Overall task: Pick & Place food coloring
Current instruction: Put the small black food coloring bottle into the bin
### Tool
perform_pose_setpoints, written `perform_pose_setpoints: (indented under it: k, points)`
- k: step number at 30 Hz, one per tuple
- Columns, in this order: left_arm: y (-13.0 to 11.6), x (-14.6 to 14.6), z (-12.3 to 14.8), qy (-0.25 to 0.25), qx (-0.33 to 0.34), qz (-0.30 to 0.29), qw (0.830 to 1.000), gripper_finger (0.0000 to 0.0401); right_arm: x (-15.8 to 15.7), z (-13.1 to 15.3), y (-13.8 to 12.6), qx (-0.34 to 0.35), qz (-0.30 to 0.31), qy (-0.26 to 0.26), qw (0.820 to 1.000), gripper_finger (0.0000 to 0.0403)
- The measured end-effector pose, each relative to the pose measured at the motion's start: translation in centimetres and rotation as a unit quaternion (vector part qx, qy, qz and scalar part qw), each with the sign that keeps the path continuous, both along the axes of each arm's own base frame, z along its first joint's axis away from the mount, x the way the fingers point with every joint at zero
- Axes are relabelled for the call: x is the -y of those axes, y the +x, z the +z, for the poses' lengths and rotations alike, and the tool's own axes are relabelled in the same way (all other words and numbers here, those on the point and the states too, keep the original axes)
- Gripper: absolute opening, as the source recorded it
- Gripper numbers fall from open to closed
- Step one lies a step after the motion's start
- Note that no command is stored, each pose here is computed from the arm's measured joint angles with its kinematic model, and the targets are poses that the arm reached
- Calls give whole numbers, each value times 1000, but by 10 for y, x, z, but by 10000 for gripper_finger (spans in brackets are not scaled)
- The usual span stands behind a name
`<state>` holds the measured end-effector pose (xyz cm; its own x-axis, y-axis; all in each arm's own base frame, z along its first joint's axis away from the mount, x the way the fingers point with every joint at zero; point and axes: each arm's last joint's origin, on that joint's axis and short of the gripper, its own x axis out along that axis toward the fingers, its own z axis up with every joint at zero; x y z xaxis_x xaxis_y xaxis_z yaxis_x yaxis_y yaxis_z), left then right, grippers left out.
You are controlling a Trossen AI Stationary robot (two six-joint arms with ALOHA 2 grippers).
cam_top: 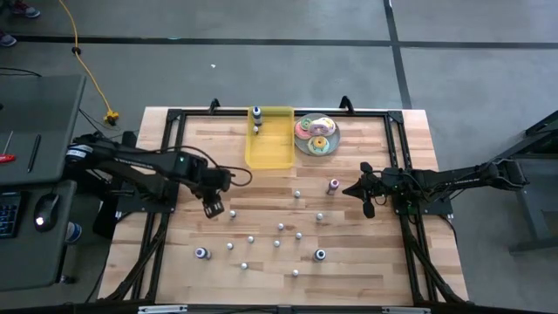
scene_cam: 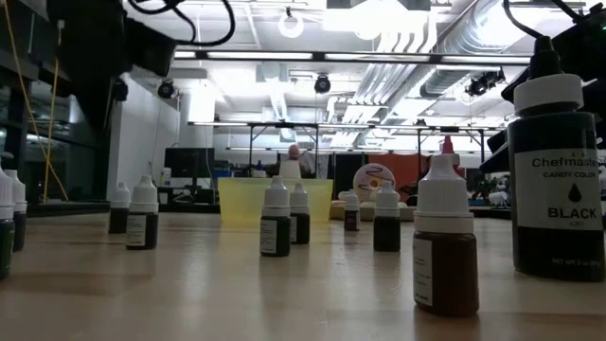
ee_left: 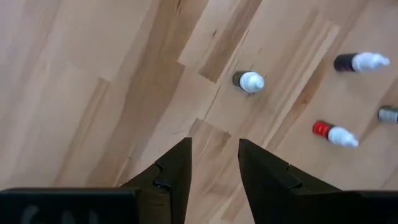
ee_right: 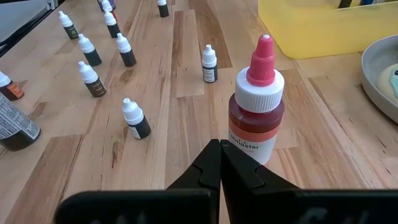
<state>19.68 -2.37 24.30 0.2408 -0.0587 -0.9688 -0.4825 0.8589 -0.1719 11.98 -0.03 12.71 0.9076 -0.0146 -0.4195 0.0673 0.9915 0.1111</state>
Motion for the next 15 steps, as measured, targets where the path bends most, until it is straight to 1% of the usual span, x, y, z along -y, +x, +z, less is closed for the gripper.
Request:
perform_pose_setpoints:
  k: [7, 10, 12, 15]
  points:
    - [6, 3, -16, -3, -9, 107, 994, 127, 0, 0, 0, 0, 0, 0, 1000, 0]
    - [14, 4, -25, -6, -10, 146, 989, 127, 0, 0, 0, 0, 0, 0, 1000, 0]
    - [21, 7, -30, -18, -8, 157, 987, 127, 0, 0, 0, 0, 0, 0, 1000, 0]
    - [31, 13, -36, -28, 4, 151, 988, 127, 0, 0, 0, 0, 0, 0, 1000, 0]
